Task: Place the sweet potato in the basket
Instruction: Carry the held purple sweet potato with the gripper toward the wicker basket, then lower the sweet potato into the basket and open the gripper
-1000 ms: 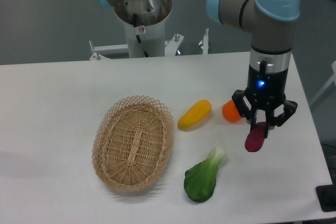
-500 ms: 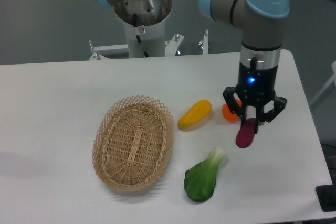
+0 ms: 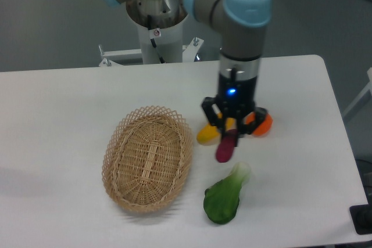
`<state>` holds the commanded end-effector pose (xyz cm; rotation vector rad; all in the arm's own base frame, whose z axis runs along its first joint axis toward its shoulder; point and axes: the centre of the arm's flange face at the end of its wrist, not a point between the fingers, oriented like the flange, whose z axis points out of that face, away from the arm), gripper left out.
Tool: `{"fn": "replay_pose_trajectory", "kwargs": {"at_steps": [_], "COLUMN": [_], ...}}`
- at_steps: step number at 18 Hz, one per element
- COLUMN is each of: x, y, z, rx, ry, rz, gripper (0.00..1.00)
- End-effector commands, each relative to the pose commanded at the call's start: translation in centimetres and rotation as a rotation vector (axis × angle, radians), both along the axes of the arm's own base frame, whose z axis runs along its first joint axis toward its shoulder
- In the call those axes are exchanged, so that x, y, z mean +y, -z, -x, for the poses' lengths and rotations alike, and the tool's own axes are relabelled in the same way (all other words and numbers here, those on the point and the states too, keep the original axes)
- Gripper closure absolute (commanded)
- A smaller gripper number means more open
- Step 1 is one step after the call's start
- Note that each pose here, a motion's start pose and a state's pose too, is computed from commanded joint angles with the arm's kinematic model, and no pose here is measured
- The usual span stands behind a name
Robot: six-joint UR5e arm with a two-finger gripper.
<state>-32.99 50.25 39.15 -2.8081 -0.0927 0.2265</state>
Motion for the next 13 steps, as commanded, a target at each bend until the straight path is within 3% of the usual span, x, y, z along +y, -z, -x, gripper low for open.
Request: {"fn": "replay_pose_trajectory", "kwargs": {"at_steps": [7, 10, 13], "x": [3.7, 5.5, 5.7], "y": [8.8, 12.4, 15.1], "z": [-8.7, -10.9, -11.7], "rx": [-0.007, 0.041, 0.035], "ry": [0.094, 0.162, 0.193], "rz": [0.216, 0.279, 0.328], "gripper": [0.67, 0.67, 0.67]}}
